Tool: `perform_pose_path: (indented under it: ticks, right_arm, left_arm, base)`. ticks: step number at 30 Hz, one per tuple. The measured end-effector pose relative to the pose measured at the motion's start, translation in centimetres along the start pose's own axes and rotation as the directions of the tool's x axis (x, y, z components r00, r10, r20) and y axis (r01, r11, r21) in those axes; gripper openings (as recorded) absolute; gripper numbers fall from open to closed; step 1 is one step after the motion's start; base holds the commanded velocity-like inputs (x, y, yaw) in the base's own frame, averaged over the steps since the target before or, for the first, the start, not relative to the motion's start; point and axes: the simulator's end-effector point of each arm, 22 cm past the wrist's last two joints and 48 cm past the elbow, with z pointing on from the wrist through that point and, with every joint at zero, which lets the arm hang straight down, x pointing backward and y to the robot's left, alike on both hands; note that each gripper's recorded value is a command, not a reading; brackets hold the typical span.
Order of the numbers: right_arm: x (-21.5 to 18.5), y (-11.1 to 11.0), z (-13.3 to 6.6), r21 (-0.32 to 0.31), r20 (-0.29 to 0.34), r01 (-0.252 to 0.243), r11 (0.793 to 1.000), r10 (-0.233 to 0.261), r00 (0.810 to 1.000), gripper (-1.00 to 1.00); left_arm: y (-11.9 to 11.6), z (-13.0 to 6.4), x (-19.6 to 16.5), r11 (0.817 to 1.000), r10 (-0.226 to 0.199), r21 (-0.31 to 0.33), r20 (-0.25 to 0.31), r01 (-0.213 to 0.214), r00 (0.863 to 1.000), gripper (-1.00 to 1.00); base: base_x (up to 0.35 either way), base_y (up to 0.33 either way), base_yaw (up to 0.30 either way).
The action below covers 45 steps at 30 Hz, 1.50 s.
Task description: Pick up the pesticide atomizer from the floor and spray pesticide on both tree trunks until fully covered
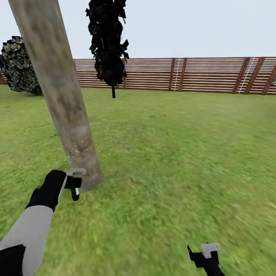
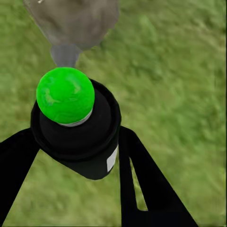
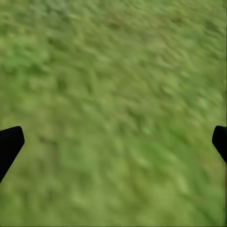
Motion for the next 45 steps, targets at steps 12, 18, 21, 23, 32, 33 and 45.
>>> perform_pose_path:
  ticks: [12, 18, 21, 23, 32, 33, 45]
  right_arm:
    - [0.0, 0.0, 0.0, 0.000, 0.000, 0.000, 1.000, 0.000, 1.000, 1.00]
    - [0.0, 0.1, 0.0, -0.002, 0.000, 0.001, 1.000, -0.001, 1.000, 1.00]
    - [0.0, 0.1, 0.0, -0.002, 0.000, 0.000, 1.000, 0.000, 1.000, 1.00]
    - [0.0, 0.1, 0.0, -0.002, 0.000, 0.000, 1.000, 0.000, 1.000, 1.00]
    - [0.0, 0.1, 0.0, -0.002, -0.001, 0.001, 1.000, -0.001, 1.000, 1.00]
    - [0.0, 0.1, 0.0, -0.001, 0.000, 0.001, 1.000, -0.001, 1.000, 1.00]
    - [0.0, 0.0, 0.0, 0.000, -0.001, 0.000, 1.000, 0.000, 1.000, 1.00]
  left_arm:
    - [3.7, 0.3, 2.0, 0.997, -0.010, -0.081, -0.026, 0.008, 1.000, -1.00]
    - [10.7, -0.9, 2.6, 0.981, -0.103, -0.167, -0.011, 0.100, 0.995, -1.00]
    - [9.6, -0.5, 2.8, 0.983, -0.117, -0.144, -0.013, 0.114, 0.993, -1.00]
    - [6.3, 0.4, 3.2, 0.990, -0.105, -0.102, -0.031, 0.101, 0.994, -1.00]
    - [3.7, 0.8, 3.2, 0.993, -0.097, -0.068, -0.036, 0.094, 0.995, -1.00]
    - [4.1, 0.8, 3.3, 0.993, -0.095, -0.077, -0.038, 0.092, 0.995, -1.00]
    - [8.7, 0.7, 6.4, 0.981, -0.094, -0.175, -0.078, 0.079, 0.992, -1.00]
  base:
    - [0.174, -0.218, 0.059]
    - [-0.052, -0.244, 0.277]
    - [0.162, -0.235, 0.269]
    - [0.206, -0.221, 0.069]
    - [0.213, -0.218, 0.007]
    - [0.214, -0.218, 0.000]
    - [0.064, -0.069, 0.127]
